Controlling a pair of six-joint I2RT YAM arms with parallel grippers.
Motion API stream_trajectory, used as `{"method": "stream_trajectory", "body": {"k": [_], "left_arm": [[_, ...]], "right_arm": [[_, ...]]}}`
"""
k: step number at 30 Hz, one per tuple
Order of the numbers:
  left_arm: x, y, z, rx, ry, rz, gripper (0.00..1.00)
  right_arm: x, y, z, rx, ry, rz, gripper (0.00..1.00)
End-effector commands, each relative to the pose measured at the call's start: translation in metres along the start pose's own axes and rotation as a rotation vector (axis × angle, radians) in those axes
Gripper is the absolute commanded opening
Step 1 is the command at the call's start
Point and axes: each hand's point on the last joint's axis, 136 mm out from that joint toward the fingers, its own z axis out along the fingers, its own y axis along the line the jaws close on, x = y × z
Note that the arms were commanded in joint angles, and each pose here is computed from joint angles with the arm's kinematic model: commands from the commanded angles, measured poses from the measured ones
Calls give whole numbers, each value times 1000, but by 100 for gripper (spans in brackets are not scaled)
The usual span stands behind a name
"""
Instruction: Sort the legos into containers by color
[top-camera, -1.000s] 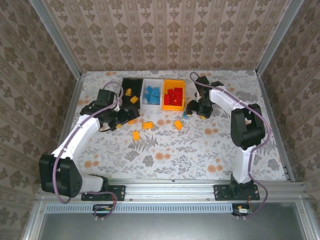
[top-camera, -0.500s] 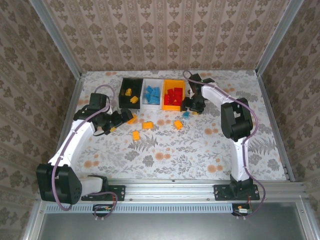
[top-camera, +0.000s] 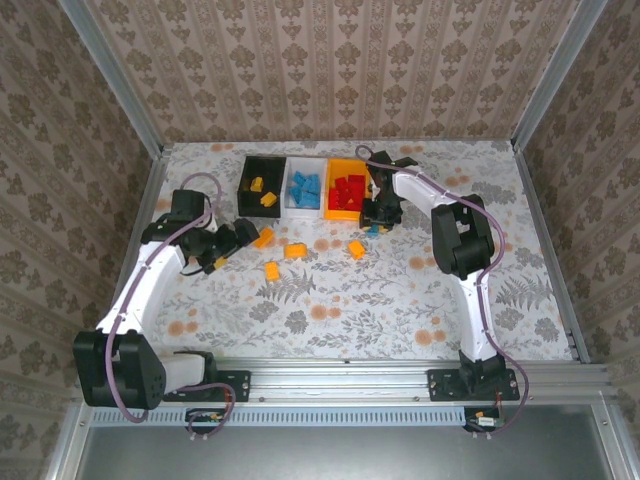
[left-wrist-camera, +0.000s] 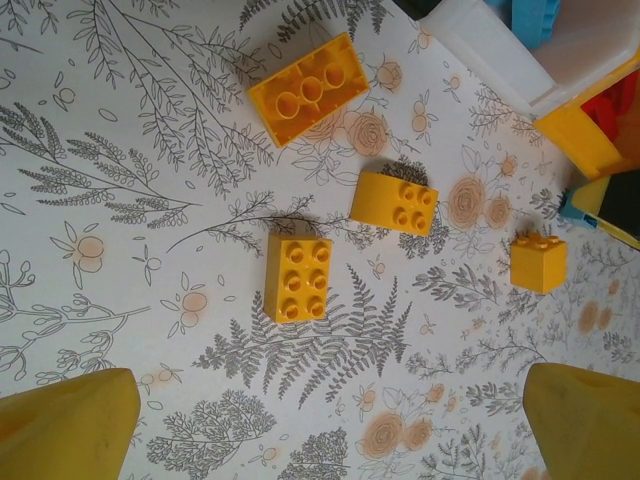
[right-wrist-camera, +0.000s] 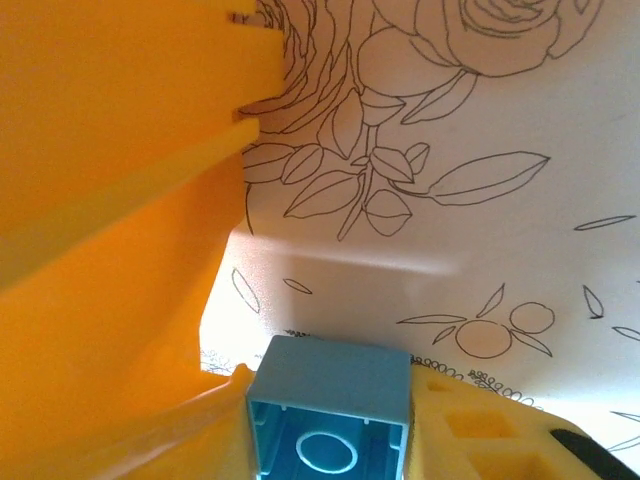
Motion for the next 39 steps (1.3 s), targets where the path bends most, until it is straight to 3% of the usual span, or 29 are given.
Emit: {"method": "stream_trajectory", "body": {"k": [1, 9, 16, 19, 29, 36, 39], "left_arm": [[1, -1, 1, 22, 7, -8, 100], [-7, -6, 7, 39, 0, -7, 100], [-8, -10, 14, 54, 6, -9, 100], [-7, -10, 14, 52, 13, -4, 100], [6, -5, 6, 33, 31, 25, 100], [14, 5, 0, 17, 34, 23, 100], [14, 8, -2, 18, 31, 18, 100]], "right_arm": [[10, -12, -7, 61, 17, 1, 35], [17, -6, -64, -50, -47, 37, 34], [10, 87, -131, -561, -86, 52, 34], [-2, 123, -148, -686, -111, 60, 34], [-40, 204, -115, -694, -79, 7, 35], [-69, 212, -79, -668, -102, 66, 37], [-76, 210, -70, -657, -115, 86, 46]]}}
